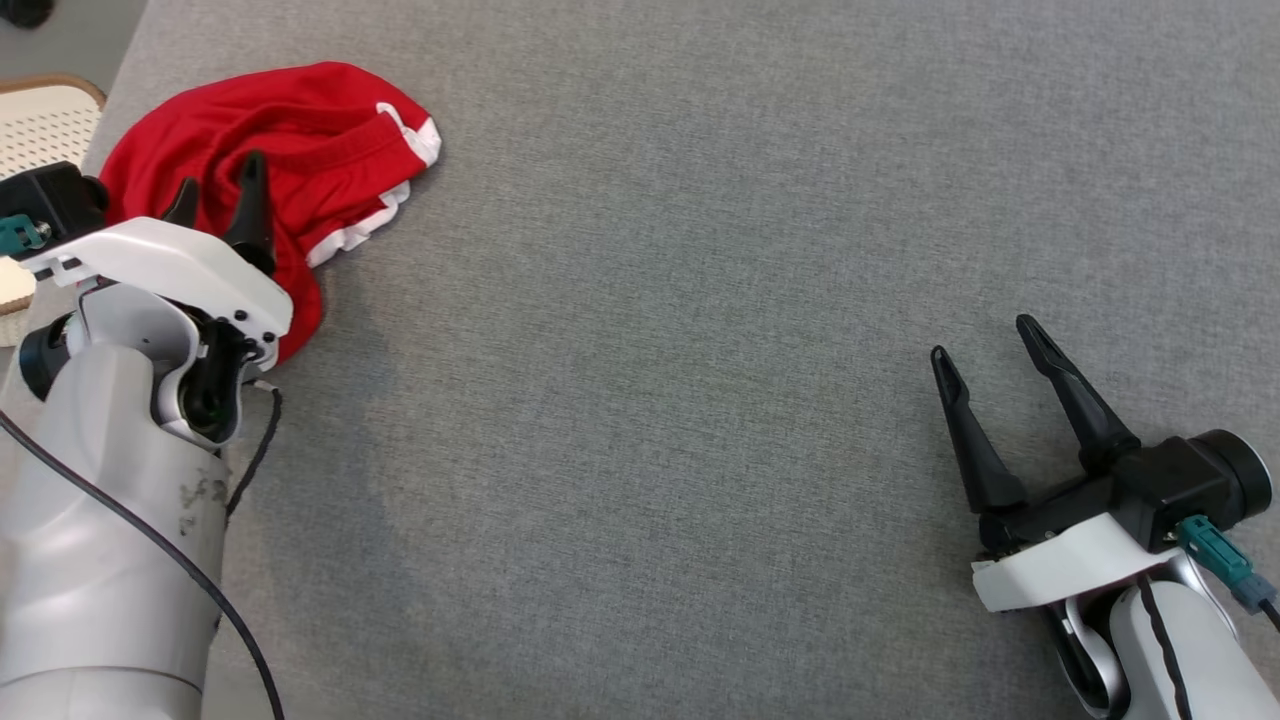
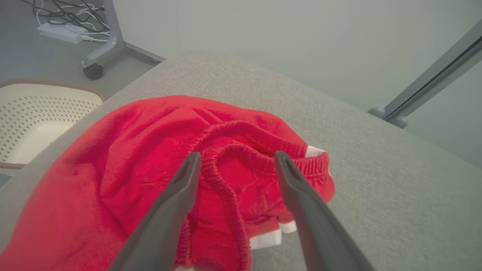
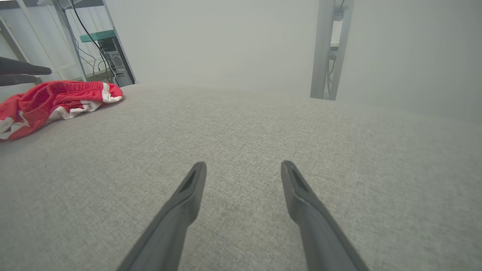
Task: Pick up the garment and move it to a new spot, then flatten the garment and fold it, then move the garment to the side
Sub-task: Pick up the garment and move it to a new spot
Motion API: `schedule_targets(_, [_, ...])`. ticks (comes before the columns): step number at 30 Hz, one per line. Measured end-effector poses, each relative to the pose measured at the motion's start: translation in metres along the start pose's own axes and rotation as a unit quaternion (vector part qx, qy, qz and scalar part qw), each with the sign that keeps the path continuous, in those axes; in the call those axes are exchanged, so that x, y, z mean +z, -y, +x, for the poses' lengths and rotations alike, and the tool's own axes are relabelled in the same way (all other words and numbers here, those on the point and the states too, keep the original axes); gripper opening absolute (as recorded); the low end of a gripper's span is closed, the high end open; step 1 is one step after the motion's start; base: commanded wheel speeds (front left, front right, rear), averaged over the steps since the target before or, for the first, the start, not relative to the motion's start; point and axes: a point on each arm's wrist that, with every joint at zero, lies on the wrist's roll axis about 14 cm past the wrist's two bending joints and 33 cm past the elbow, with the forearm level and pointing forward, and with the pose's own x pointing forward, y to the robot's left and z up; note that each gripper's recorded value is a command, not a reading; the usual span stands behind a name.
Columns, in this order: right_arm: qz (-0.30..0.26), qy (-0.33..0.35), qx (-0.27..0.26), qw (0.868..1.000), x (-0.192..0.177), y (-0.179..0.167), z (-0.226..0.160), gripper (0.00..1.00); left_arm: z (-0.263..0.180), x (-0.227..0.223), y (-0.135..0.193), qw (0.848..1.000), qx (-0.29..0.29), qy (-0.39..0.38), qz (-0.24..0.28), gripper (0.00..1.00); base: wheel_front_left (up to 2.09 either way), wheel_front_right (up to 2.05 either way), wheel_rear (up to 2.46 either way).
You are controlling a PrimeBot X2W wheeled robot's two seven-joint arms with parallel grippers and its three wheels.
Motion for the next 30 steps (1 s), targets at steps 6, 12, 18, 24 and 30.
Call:
schedule_targets(6, [0.006,-0.001,-0.008,1.000,-0.002,0.004,-0.001,1.00,0.014,-0.016,-0.009,0.997,0.024,-0.054,0.039,1.00,0.00,0.00,0.00])
schedule_targets(12, [0.007,0.000,-0.019,1.000,-0.001,0.009,-0.004,1.00,0.016,-0.044,-0.020,0.991,0.041,-0.103,0.079,1.00,0.00,0.00,0.00])
schedule_targets(18, [0.003,0.003,-0.030,1.000,0.002,0.016,-0.007,1.00,0.018,-0.059,-0.022,0.987,0.046,-0.112,0.106,0.00,0.00,0.00,0.00])
schedule_targets(24, [0.000,0.010,-0.040,0.999,0.011,0.020,-0.011,1.00,0.022,-0.029,-0.008,0.992,0.010,-0.019,0.123,0.00,0.00,0.00,0.00])
schedule_targets(30, [-0.007,0.022,-0.039,0.999,0.027,0.011,-0.020,1.00,0.014,0.017,0.016,0.989,-0.029,0.079,0.122,0.00,0.00,0.00,0.00])
